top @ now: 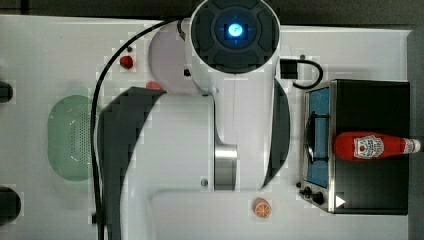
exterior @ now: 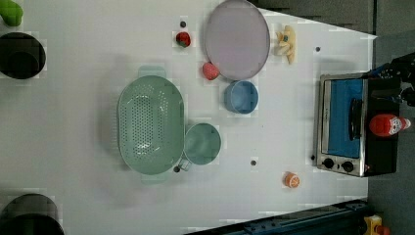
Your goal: Pick Ketchup from oven and place it on table.
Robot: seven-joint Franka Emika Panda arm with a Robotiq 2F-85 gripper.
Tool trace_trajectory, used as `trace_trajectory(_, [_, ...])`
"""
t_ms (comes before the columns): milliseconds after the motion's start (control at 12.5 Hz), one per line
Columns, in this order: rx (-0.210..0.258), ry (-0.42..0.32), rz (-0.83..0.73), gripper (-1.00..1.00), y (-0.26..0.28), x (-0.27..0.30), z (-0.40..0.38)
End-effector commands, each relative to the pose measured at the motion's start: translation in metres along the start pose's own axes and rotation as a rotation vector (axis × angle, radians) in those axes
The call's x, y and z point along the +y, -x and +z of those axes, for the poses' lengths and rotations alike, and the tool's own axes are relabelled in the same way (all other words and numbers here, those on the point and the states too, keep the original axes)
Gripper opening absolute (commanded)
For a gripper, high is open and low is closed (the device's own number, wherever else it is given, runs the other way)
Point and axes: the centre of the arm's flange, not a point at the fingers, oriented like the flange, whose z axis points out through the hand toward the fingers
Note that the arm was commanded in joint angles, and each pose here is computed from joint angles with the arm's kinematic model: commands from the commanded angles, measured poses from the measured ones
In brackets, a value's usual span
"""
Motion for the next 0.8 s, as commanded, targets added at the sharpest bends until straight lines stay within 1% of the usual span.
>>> trace_trajectory(80, [-0.01, -0.038, 0.122, 0.59, 0.061, 0.123, -0.074])
trace_trajectory(240, [-0.006, -0.043, 0.132, 0.99, 0.057, 0.126, -0.074])
trace_trajectory(400, [0.018, -0.074, 0.175, 1.0, 0.038, 0.139, -0.074])
trace_trajectory(640, [0.047, -0.121, 0.282, 1.0, -0.003, 0.178, -0.067])
trace_trajectory(800, [0.042, -0.129, 0.363, 1.0, -0.031, 0.21, -0.055])
